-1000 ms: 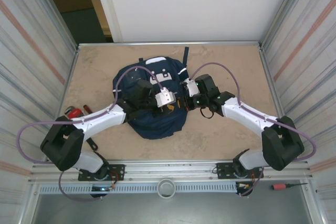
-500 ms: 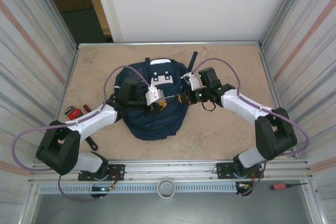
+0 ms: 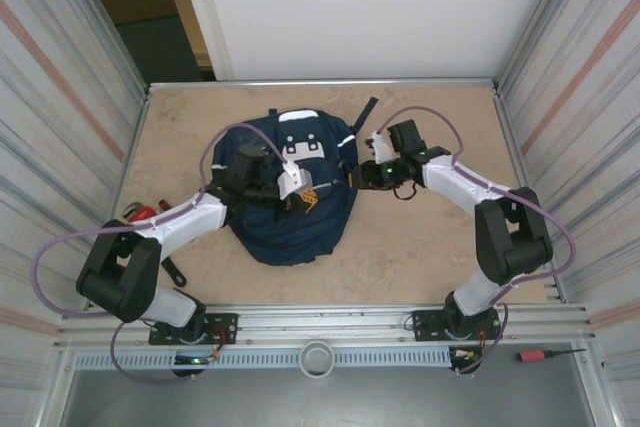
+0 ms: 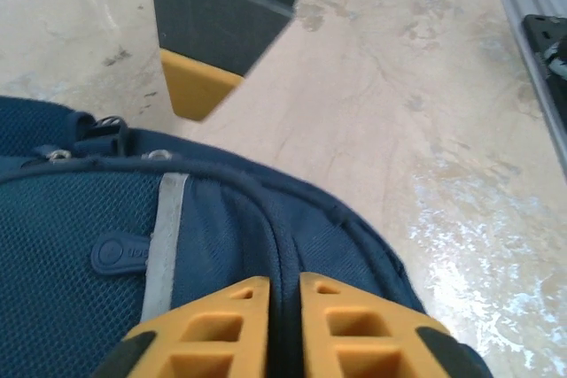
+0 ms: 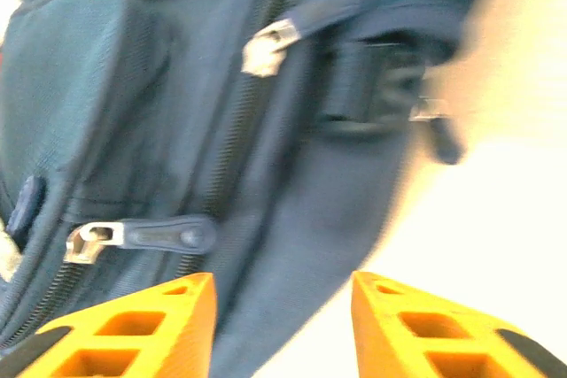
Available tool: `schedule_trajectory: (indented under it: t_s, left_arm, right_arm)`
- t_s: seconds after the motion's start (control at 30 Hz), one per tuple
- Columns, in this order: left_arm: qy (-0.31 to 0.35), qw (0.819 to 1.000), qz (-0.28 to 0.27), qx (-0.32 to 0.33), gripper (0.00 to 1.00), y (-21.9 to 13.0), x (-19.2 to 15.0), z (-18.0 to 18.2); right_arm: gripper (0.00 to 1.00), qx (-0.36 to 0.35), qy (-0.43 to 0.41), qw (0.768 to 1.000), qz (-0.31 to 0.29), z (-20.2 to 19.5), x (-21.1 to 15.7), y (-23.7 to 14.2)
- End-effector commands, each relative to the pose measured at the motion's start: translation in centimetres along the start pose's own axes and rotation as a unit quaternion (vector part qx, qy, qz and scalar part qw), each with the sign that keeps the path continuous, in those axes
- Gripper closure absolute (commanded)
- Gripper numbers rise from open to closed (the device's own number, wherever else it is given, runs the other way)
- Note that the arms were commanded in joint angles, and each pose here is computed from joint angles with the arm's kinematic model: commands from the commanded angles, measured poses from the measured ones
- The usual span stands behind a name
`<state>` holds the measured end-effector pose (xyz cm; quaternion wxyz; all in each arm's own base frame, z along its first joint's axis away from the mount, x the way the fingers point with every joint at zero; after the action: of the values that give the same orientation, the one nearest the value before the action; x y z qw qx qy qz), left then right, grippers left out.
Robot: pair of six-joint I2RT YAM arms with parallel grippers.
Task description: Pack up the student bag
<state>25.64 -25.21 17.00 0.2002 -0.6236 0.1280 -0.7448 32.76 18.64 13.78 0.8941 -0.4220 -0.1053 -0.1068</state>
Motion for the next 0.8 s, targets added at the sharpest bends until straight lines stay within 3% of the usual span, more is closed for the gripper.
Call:
schedule_trajectory:
  t_s: [0.0,0.07,0.1,0.27,0.33,0.37,0.43,0.5,0.57,0.63,0.77]
  left_arm:
    - [-0.001,0.999,-0.029,-0.026,0.69,0.1,1.9,-0.5]
    - [-0.013,1.0,-0.019,0.001,0.56,0.0,1.8,0.1]
    - [-0.019,1.0,-0.014,0.02,0.51,-0.3,1.9,0.4]
    - [-0.054,0.989,-0.016,0.134,0.35,-2.7,2.5,1.9]
    - [-0.075,0.98,-0.019,0.183,0.3,-4.2,2.5,2.4]
    - [-0.089,0.974,-0.019,0.208,0.29,-4.9,2.3,2.7]
    - [-0.117,0.962,-0.014,0.248,0.28,-6.2,1.8,3.2]
    - [-0.147,0.947,-0.005,0.286,0.27,-7.5,1.0,3.6]
    - [-0.167,0.934,0.004,0.316,0.27,-8.7,0.5,3.8]
    - [-0.183,0.917,0.006,0.354,0.26,-10.1,-0.1,4.0]
    - [-0.251,0.861,-0.02,0.442,0.23,-13.8,-1.6,5.3]
  right_arm:
    - [0.45,-0.031,0.059,0.996,-0.057,-1.8,1.6,-2.0]
    - [0.29,-0.033,0.104,0.991,-0.073,-2.7,2.9,-1.7]
    - [0.26,-0.028,0.119,0.989,-0.079,-2.9,3.7,-1.2]
    - [0.18,0.029,0.142,0.987,-0.07,-1.1,7.8,3.1]
    - [0.2,0.04,0.128,0.989,-0.057,0.2,9.0,5.1]
    - [0.24,0.038,0.122,0.991,-0.05,0.5,9.5,6.3]
    - [0.41,0.019,0.122,0.992,-0.04,-0.1,10.3,8.1]
    - [0.68,-0.013,0.128,0.99,-0.051,-1.9,10.9,8.3]
    - [0.87,-0.032,0.134,0.988,-0.064,-3.5,10.6,7.3]
    - [0.9,-0.041,0.136,0.987,-0.075,-4.4,9.7,5.7]
    - [0.91,-0.069,0.14,0.983,-0.099,-6.5,7.7,1.9]
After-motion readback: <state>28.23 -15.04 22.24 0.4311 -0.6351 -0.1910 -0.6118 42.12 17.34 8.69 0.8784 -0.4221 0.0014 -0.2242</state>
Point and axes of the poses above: each hand's point on the last joint's axis, 136 mm out from that joint toward the fingers, its own y axis out along the fingers, its own z axis along the line the jaws close on, x = y × z, the point moved 4 cm from there along -y, back along the fingers, and after that the axes turned 12 degrees about y, right-handed, at the moved point
